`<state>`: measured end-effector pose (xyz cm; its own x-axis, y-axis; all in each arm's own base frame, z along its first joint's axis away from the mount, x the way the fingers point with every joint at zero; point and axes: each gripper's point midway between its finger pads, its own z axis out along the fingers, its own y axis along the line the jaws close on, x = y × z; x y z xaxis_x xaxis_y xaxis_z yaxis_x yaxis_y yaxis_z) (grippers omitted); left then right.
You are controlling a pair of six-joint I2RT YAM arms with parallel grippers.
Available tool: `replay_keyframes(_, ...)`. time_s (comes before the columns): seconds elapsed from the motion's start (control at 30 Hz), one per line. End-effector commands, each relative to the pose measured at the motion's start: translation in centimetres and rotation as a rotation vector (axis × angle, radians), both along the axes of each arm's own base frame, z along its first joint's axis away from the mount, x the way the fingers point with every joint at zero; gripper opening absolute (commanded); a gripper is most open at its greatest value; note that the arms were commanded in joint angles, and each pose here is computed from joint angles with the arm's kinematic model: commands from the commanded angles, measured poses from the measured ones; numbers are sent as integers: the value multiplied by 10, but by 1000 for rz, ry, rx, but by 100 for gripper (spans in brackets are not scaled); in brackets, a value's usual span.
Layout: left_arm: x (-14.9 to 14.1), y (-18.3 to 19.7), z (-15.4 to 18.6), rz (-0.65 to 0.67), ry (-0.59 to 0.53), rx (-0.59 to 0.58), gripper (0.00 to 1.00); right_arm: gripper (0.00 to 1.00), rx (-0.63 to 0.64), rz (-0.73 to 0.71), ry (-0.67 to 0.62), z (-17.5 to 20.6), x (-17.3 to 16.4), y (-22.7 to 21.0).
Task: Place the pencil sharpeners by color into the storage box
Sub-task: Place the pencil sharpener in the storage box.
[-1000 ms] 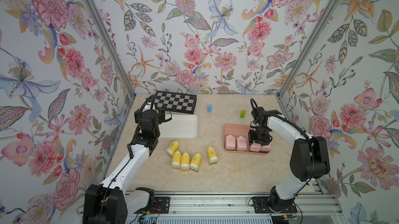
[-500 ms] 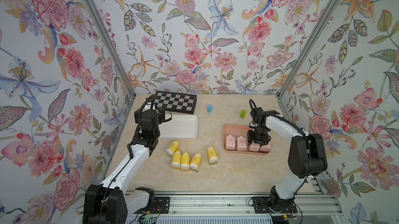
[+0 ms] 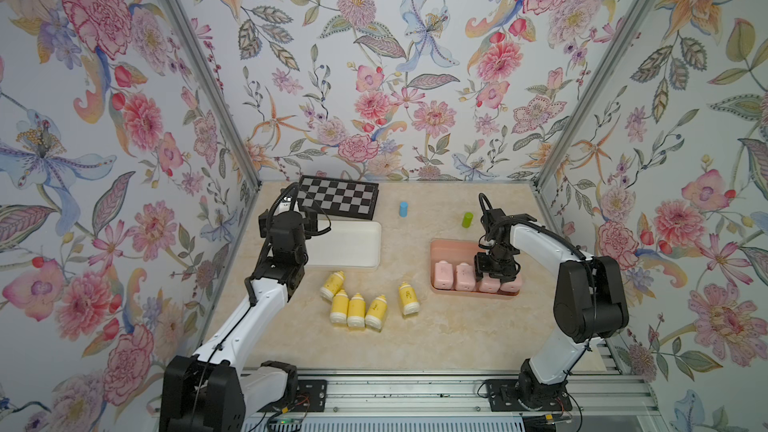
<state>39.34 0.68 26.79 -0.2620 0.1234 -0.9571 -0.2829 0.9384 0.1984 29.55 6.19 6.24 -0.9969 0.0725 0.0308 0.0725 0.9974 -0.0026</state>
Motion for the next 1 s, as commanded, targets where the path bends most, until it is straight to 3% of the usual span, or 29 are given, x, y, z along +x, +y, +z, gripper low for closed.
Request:
replay_keyframes(0.0,1,-4,-2,-8,10,18,99,67,8,17,-4,4,-2,3)
replay_keyframes(0.6,3,-5,-4,-12,16,15,99,67,11,38,-165,85,7,9)
replay_keyframes(0.97,9,-3,-19,7,65,30,99,66,96,184,-317,128,46,126)
